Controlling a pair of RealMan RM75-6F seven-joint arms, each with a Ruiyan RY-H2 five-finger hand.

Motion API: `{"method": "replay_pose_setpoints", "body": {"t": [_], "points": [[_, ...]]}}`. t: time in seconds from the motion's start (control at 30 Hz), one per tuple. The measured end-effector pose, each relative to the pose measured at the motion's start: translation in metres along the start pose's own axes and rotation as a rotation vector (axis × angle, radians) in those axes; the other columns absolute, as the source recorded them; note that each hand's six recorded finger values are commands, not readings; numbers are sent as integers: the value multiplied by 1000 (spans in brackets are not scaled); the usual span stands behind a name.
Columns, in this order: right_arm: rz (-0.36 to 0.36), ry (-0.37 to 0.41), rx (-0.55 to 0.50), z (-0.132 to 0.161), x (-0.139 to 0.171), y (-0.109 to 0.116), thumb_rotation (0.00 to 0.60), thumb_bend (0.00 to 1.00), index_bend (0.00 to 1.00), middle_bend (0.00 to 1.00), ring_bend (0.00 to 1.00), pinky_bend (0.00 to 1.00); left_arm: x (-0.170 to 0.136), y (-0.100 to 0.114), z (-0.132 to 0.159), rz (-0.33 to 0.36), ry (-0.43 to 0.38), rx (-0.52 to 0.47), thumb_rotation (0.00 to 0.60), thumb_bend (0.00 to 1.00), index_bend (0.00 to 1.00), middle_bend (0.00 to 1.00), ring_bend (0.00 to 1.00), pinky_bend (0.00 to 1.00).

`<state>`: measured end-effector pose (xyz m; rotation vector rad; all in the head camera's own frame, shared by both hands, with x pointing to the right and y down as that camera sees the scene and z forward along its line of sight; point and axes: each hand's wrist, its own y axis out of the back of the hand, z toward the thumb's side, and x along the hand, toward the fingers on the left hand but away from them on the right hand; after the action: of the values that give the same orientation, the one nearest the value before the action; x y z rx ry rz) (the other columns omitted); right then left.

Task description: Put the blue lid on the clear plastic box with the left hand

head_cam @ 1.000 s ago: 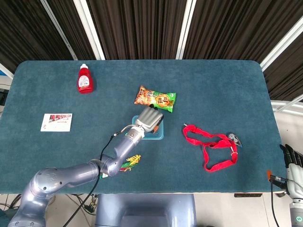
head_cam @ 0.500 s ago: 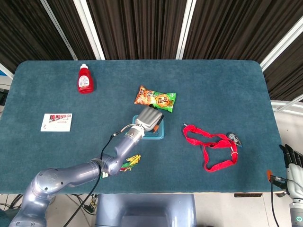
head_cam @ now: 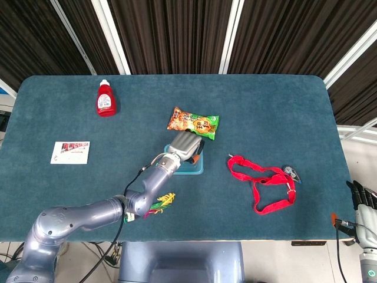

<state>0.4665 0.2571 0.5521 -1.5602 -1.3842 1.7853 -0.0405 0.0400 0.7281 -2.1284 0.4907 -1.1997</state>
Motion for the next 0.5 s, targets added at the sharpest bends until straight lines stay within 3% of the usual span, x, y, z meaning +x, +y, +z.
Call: {"method": "replay_pose_setpoints", "body": {"t": [0.2,0.5], "points": [[-2,-4,-1,-1,0,0,600,393,78,39,21,0,0,7,1,-49,16,-97,600,473,649,625,269,193],[-6,-7,-2,-1,-1,1,600,393,78,39,21,0,0,2,-2,-107,44,-113,600,474,650,629,269,193]]}}
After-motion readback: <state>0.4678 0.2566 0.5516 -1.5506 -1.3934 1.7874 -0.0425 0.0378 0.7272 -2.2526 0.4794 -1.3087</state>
